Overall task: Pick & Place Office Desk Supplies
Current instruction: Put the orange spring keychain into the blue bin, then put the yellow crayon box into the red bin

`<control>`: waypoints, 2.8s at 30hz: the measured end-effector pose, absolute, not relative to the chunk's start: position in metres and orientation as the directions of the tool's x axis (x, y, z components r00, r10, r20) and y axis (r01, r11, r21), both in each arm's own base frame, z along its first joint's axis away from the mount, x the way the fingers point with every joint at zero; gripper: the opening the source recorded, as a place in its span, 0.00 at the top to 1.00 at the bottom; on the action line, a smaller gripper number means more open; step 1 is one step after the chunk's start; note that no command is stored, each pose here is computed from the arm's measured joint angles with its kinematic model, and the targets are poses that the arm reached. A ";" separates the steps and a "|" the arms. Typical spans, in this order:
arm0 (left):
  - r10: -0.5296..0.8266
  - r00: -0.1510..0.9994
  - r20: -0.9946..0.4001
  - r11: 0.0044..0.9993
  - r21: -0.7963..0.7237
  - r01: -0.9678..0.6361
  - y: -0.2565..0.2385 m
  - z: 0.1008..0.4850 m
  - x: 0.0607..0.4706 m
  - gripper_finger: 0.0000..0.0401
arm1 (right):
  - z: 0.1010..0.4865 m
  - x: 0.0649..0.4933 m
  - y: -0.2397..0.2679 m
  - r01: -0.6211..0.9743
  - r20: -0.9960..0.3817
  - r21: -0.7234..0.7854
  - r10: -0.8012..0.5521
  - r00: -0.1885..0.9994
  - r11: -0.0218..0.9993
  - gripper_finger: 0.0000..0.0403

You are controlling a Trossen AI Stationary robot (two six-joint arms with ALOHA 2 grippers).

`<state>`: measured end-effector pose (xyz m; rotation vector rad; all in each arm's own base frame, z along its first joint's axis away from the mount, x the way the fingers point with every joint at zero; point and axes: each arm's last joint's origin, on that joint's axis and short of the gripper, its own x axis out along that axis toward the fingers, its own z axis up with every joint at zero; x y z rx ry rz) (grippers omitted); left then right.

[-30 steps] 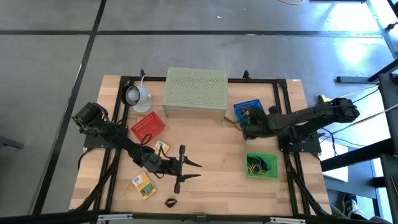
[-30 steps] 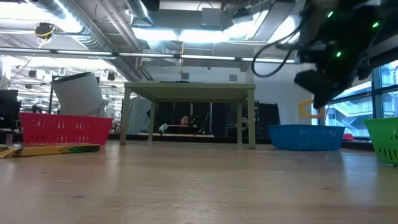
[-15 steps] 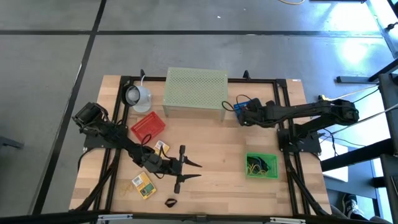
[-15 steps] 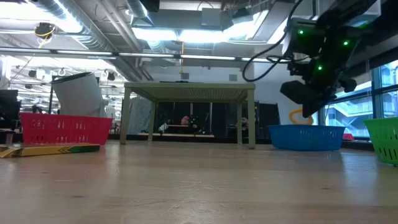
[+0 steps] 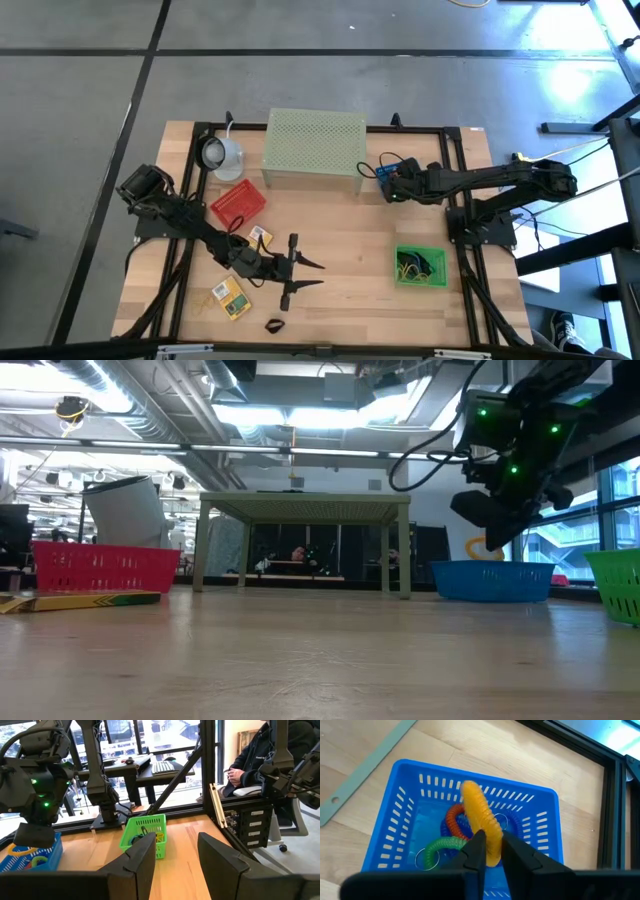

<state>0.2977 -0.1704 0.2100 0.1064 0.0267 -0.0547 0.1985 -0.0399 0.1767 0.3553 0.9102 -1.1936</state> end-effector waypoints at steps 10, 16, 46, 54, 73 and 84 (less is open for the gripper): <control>-0.053 0.998 -0.030 0.993 0.106 0.056 -0.170 0.210 0.298 0.65 | 0.177 0.199 -0.040 0.905 -0.763 -0.214 -0.641 0.080 0.367 0.72; -0.060 0.998 -0.031 0.997 0.049 0.061 -0.172 0.210 0.297 0.65 | 0.177 0.199 -0.040 0.915 -0.770 -0.186 -0.631 0.091 0.358 0.66; -0.171 0.531 -0.830 0.906 -0.345 -0.247 -0.262 0.200 0.223 0.72 | 0.259 0.231 0.072 0.630 -0.684 -0.025 -0.473 0.555 0.776 0.71; -0.248 0.262 -0.933 0.857 -0.337 -0.390 -0.286 0.199 0.219 0.73 | 0.260 0.229 0.078 0.620 -0.669 -0.032 -0.478 0.570 0.784 0.71; -0.176 -0.036 -0.984 0.800 -0.122 -0.587 -0.273 0.168 0.221 0.65 | 0.263 0.229 0.073 0.670 -0.548 -0.135 -0.618 0.563 0.730 0.71; -0.123 0.022 -0.992 0.767 -0.109 -0.632 -0.269 0.167 0.225 0.65 | 0.261 0.229 0.076 0.574 -0.606 -0.188 -0.554 0.571 0.797 0.71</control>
